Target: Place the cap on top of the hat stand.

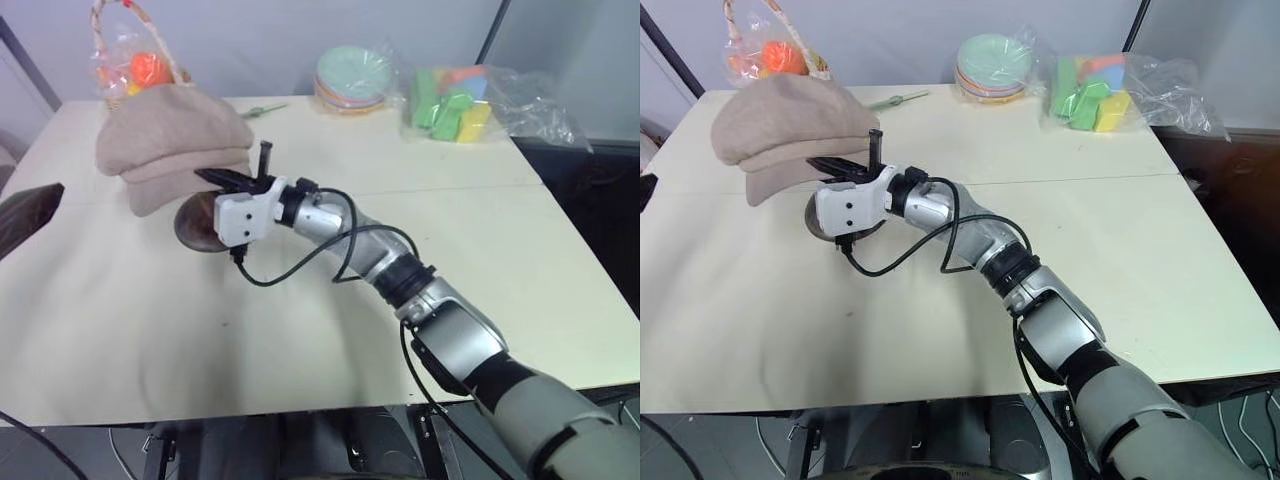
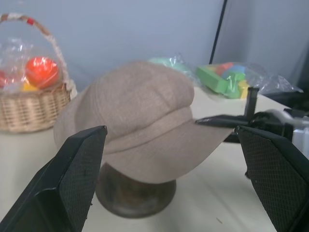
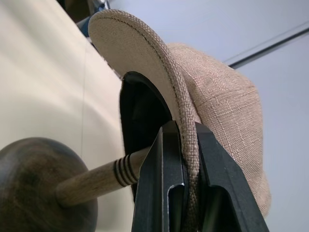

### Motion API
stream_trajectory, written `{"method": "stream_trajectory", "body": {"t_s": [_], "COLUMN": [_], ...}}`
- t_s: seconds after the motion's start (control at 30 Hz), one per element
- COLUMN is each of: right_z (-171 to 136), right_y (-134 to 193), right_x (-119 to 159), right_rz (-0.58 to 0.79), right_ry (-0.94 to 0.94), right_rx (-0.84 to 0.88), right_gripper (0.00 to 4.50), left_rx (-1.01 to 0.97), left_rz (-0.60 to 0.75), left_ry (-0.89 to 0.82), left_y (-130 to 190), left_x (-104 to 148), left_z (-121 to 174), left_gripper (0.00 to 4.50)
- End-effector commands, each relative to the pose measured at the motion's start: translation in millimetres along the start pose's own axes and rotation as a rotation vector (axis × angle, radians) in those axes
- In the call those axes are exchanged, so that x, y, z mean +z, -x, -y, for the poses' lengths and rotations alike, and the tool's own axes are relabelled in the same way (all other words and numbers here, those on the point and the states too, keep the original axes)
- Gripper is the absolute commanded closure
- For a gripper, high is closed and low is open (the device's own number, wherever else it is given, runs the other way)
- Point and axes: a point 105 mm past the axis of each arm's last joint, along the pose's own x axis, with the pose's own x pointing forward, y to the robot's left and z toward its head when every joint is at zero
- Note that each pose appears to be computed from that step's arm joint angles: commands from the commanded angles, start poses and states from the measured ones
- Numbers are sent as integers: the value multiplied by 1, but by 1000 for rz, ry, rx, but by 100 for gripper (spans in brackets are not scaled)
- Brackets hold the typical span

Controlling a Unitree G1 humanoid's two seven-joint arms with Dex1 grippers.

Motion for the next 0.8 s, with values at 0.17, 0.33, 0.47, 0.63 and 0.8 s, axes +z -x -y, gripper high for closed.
{"method": "stream_trajectory", "body": {"t_s": [0.17, 0.33, 0.47, 0.63, 0.8], "right_z": [-10, -15, -19, -29, -29], "right_y": [-2, 2, 9, 32, 106], "right_x": [1, 3, 0, -7, -20], "right_rz": [-13, 4, -5, -13, -60], "right_ry": [47, 40, 57, 94, -99], "right_rx": [-3, 4, 17, 90, 244], "right_gripper": [445, 238, 22, 3, 3], "left_rx": [-45, -82, -116, -152, -112], "left_rz": [-8, -33, -43, -101, -270], "left_ry": [-32, -37, -45, -71, -324], "left_y": [-10, -18, -26, -34, -52], "left_x": [2, -4, -7, -22, -64], "left_z": [3, 5, 9, 18, 30], "left_gripper": [0, 0, 0, 0, 0]}}
